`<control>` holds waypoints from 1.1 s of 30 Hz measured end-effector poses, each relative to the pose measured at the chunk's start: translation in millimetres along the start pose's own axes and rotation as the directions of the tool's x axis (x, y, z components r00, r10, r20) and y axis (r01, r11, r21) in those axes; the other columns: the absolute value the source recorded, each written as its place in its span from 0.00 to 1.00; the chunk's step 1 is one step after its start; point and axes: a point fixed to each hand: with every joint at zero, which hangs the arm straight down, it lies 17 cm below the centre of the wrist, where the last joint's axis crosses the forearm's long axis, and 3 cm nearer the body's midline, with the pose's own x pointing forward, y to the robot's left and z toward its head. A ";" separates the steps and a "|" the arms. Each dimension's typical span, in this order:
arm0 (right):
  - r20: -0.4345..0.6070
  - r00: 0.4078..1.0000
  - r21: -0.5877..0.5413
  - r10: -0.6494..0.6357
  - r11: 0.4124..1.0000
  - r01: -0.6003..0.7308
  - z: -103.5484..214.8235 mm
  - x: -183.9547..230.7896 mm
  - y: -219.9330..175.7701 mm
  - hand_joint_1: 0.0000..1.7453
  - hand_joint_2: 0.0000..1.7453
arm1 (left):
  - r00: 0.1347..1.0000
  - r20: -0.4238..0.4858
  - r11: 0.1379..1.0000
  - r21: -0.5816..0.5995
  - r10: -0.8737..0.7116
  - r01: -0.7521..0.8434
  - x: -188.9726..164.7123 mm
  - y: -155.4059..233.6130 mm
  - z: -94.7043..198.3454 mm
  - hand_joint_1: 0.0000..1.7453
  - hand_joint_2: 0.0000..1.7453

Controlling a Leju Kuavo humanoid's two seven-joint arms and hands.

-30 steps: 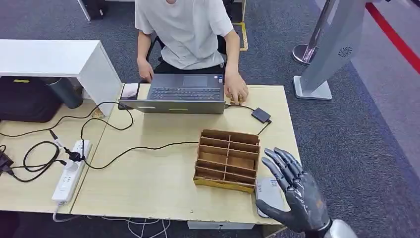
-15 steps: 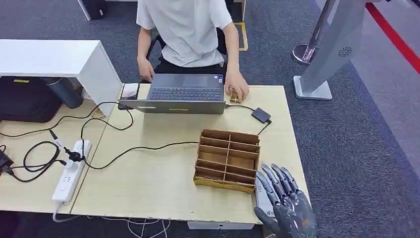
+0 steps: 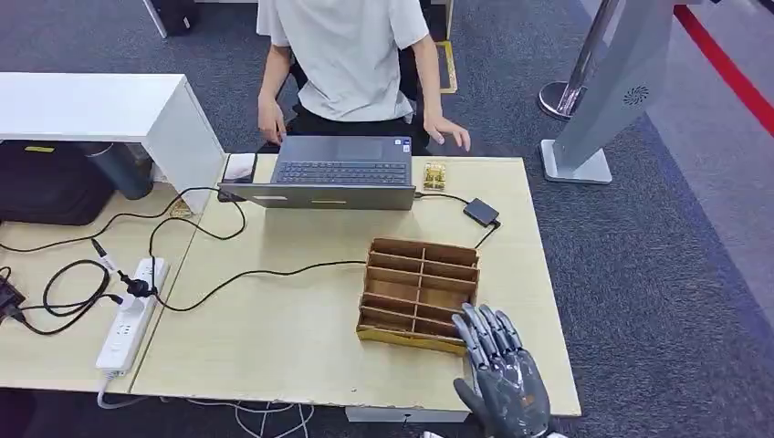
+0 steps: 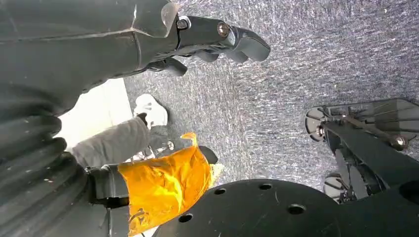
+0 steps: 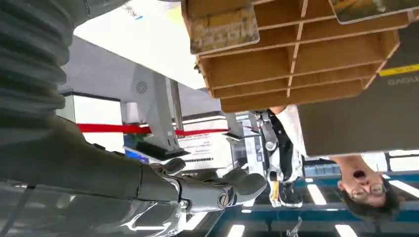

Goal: Pass the card to the sensor for recognition and then transmit it.

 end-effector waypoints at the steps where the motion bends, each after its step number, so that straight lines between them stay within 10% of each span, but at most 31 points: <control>1: -0.004 1.000 0.005 -0.001 1.000 0.001 -0.8 0.0 3.0 0.00 1.00 | 1.000 0.000 1.000 0.000 -0.001 0.001 -0.1 -0.2 0.0 0.00 1.00; 33: -0.009 1.000 0.101 -0.025 0.995 0.026 -25.2 9.8 45.7 0.00 1.00 | 1.000 0.000 1.000 -0.014 -0.026 0.026 1.5 -0.9 0.4 0.00 1.00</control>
